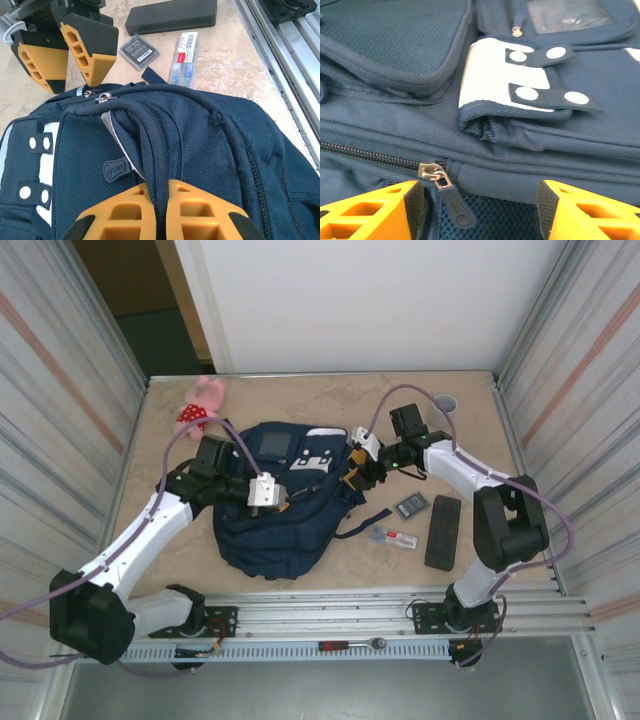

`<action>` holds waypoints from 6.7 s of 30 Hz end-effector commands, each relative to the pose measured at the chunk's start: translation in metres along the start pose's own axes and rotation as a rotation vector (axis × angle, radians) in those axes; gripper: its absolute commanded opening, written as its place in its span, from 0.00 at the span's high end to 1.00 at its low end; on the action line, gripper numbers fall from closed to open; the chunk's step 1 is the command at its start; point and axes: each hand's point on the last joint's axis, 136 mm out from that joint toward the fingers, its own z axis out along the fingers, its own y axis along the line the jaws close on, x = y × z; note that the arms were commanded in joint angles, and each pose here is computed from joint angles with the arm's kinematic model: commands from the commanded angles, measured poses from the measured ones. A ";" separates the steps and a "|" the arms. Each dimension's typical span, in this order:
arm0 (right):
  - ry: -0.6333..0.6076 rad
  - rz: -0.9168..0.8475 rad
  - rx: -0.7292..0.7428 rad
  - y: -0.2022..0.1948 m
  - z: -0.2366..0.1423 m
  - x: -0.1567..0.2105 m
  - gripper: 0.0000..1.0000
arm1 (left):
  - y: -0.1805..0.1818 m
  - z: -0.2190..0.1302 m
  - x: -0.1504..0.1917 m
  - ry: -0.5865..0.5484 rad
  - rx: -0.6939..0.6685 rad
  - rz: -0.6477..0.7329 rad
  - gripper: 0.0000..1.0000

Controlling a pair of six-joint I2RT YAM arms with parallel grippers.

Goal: Pack books, pencil case, and school supplies into a backpack

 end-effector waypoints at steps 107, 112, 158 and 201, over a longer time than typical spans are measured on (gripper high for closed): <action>-0.183 1.137 0.073 0.091 0.000 -0.029 0.28 | 0.091 0.054 -0.015 -0.039 -0.429 -0.350 1.00; -0.294 1.299 0.112 0.070 -0.025 -0.026 0.27 | 0.086 0.050 -0.024 -0.091 -0.387 -0.297 1.00; -0.561 1.446 0.221 0.042 0.008 -0.068 0.93 | -0.041 0.022 0.010 0.316 -0.392 -1.239 0.57; -0.516 1.481 0.265 0.026 -0.019 -0.041 0.93 | -0.011 0.043 0.050 0.372 -0.543 -1.325 1.00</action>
